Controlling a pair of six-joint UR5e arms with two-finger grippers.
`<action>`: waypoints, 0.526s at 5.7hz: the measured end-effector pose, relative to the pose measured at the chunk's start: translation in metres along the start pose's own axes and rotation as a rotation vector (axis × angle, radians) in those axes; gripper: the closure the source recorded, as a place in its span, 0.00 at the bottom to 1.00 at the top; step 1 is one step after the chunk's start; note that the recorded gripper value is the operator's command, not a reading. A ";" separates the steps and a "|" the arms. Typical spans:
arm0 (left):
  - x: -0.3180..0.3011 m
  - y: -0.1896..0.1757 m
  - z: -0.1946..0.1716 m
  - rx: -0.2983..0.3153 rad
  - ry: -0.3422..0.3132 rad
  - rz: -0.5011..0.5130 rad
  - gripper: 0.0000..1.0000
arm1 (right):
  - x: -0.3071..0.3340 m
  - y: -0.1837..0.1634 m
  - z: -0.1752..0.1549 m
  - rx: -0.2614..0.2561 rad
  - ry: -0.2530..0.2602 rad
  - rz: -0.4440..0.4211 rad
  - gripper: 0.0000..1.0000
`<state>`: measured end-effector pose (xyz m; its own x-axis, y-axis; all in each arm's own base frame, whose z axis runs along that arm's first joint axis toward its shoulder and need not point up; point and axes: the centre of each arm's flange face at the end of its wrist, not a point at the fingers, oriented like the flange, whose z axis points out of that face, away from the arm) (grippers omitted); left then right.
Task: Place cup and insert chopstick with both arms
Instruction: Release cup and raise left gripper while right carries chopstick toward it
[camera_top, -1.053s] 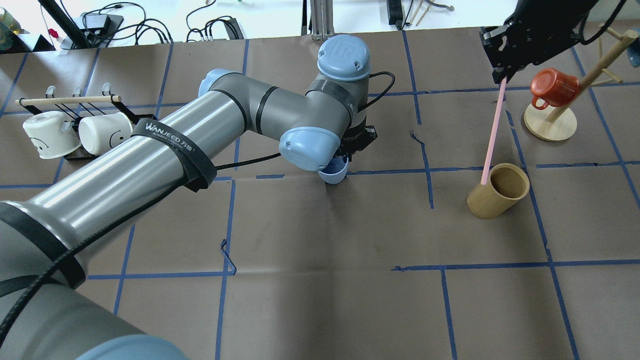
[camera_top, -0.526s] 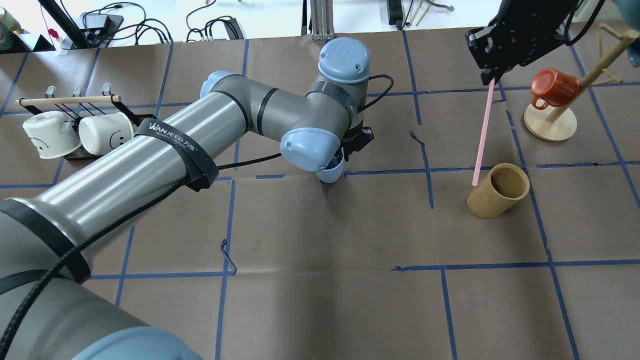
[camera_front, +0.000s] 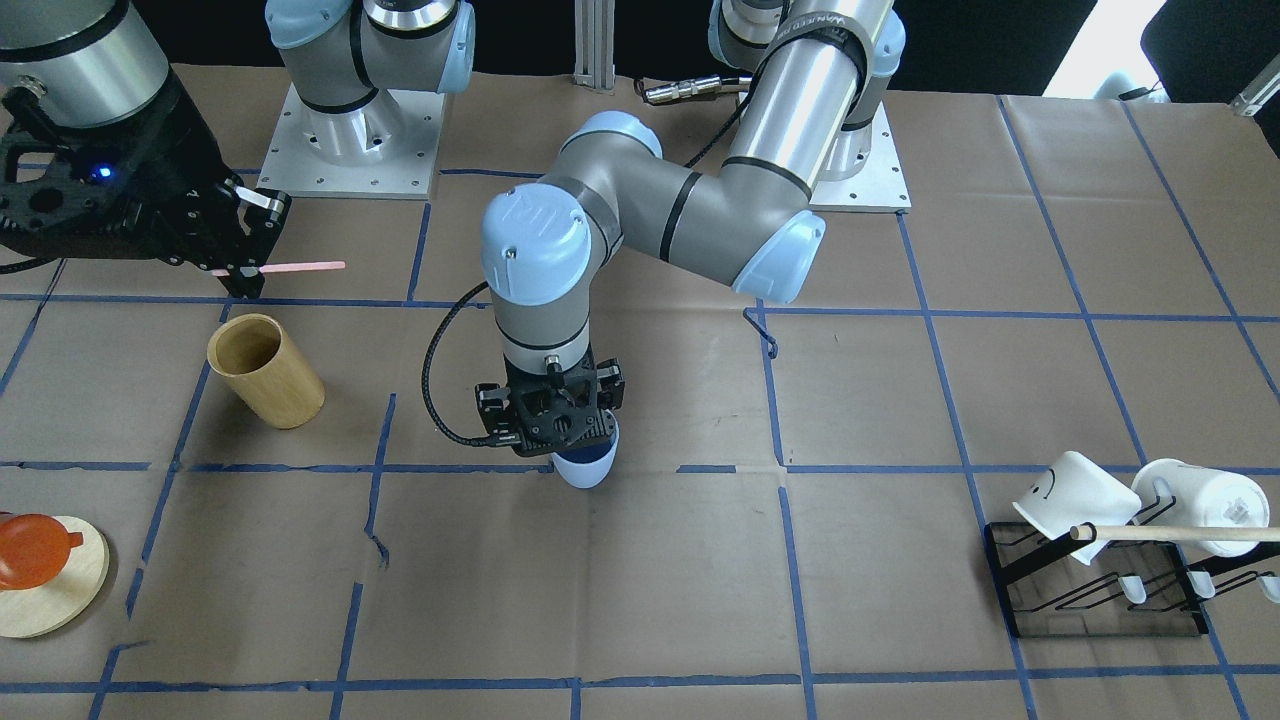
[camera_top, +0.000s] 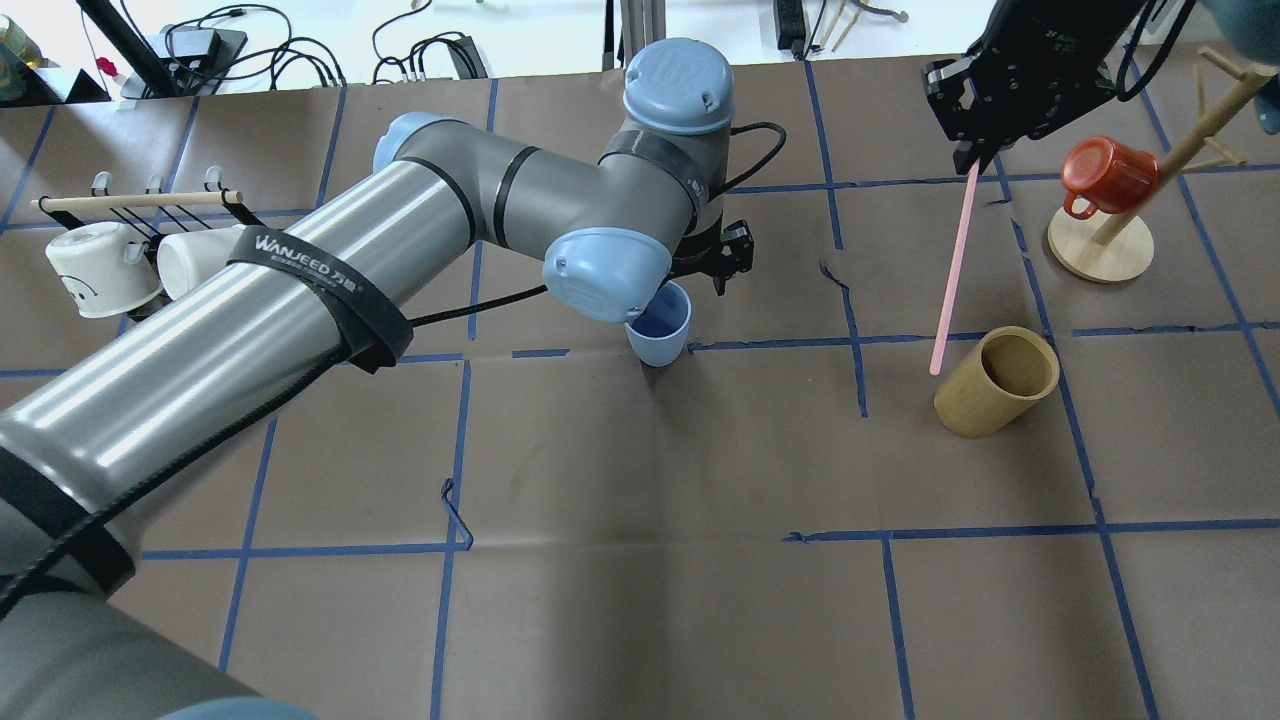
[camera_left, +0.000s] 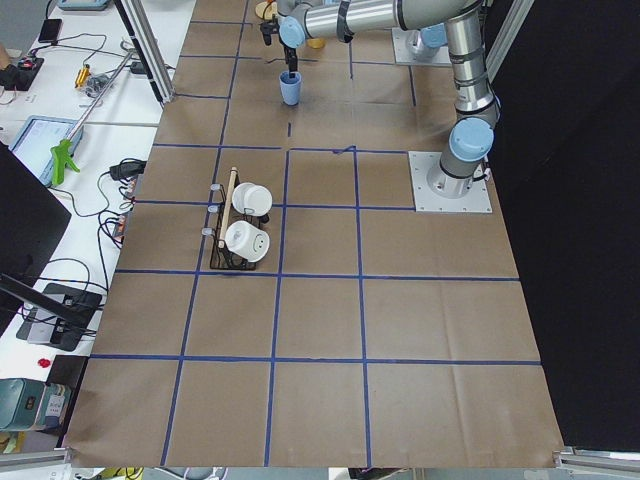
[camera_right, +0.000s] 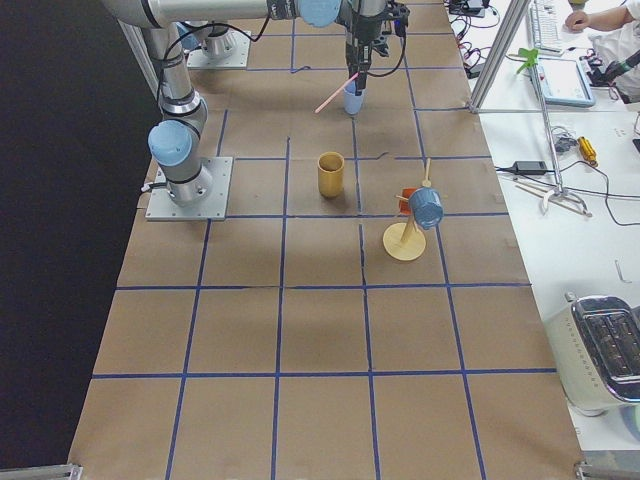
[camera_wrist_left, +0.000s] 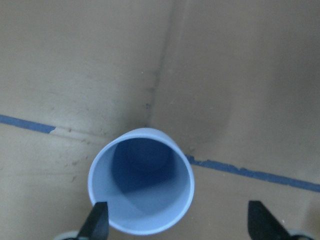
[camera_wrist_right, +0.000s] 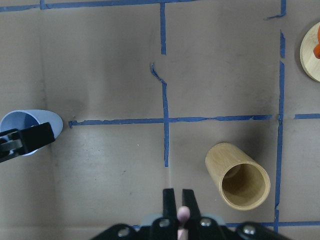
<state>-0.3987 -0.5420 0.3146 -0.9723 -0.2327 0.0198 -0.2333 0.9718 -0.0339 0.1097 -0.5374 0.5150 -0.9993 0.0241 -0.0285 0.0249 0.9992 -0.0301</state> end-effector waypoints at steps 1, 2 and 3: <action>-0.023 0.002 -0.048 -0.008 0.014 0.013 0.01 | -0.001 -0.007 0.002 0.006 -0.002 -0.001 0.91; -0.070 -0.002 -0.103 -0.030 0.022 0.055 0.01 | -0.007 -0.021 0.001 0.018 -0.004 0.002 0.91; -0.127 -0.004 -0.151 -0.052 0.030 0.103 0.01 | -0.030 -0.041 -0.002 0.034 -0.002 0.006 0.91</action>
<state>-0.2725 -0.5102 0.4634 -0.9902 -0.1312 0.0487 -0.1307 0.9913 0.0149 0.1390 -0.5788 0.5188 -0.9991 0.0301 -0.0311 0.0320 0.9974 -0.0640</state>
